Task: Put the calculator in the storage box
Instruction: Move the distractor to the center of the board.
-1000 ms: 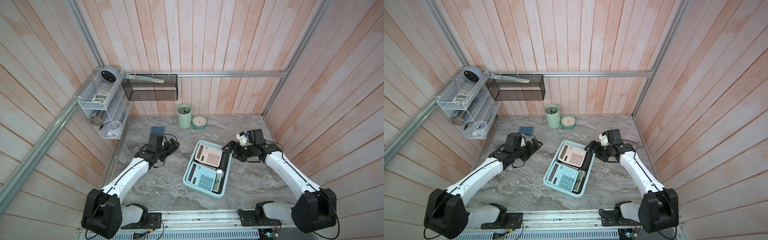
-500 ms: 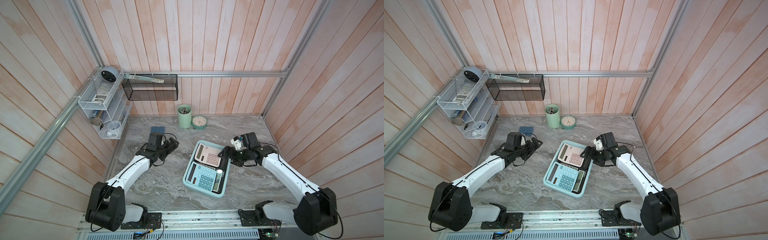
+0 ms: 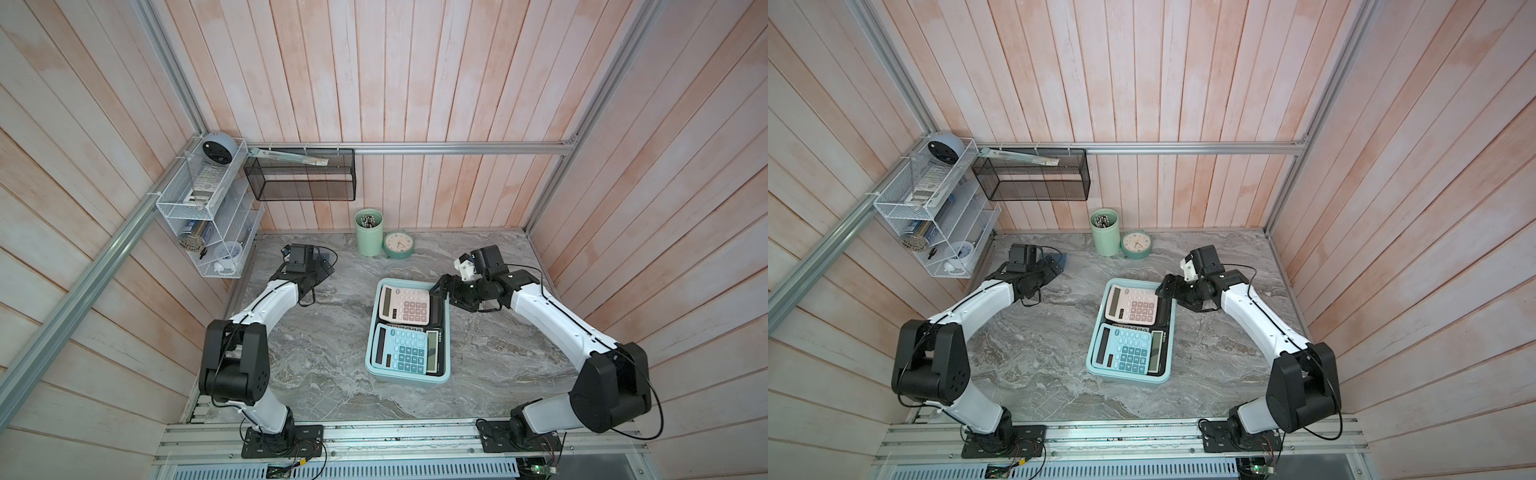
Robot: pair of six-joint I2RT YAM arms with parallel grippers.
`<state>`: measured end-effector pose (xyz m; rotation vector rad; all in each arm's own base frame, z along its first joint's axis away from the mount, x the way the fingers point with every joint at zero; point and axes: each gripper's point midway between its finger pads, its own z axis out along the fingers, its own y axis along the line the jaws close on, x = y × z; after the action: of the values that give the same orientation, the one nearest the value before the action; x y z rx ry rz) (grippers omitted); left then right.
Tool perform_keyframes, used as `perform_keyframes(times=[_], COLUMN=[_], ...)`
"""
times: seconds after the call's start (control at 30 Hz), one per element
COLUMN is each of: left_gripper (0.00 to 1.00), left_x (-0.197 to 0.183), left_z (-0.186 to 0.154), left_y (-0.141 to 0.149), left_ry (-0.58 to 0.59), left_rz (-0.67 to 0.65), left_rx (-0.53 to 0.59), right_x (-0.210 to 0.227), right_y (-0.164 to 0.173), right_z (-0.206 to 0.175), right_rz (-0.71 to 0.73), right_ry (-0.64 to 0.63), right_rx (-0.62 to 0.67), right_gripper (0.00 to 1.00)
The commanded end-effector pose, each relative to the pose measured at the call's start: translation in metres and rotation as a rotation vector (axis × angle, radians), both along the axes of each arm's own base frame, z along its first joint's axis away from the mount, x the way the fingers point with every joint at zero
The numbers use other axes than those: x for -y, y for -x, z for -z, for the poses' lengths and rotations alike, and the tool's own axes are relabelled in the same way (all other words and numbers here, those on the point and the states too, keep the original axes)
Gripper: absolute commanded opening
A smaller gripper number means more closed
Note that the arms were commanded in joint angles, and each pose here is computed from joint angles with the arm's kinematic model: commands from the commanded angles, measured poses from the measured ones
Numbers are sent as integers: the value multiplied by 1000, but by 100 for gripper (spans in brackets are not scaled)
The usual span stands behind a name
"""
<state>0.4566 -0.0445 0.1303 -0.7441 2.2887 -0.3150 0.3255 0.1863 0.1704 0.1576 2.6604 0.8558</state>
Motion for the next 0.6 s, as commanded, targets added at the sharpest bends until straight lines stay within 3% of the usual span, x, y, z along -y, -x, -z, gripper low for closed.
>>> perform_keyframes(times=[0.0, 0.23, 0.4, 0.43, 0.57], left_gripper=[100, 93, 55, 51, 51], left_x=[-21, -33, -39, -39, -43], left_z=[-10, -4, 21, 27, 49], left_y=[-30, -108, -144, -149, -161], left_ry=[-179, -366, -419, -407, -323], left_rz=[-20, 17, 53, 61, 68], left_rx=[13, -58, -121, -130, -155], right_x=[34, 27, 12, 10, 7], right_y=[-6, -15, -11, -9, 0], right_z=[-7, -13, -8, -7, -4], right_rz=[45, -21, -76, -82, -109], right_ry=[121, 101, 21, 6, -16], right_rx=[71, 167, 135, 133, 121], right_gripper=[87, 88, 87, 86, 86])
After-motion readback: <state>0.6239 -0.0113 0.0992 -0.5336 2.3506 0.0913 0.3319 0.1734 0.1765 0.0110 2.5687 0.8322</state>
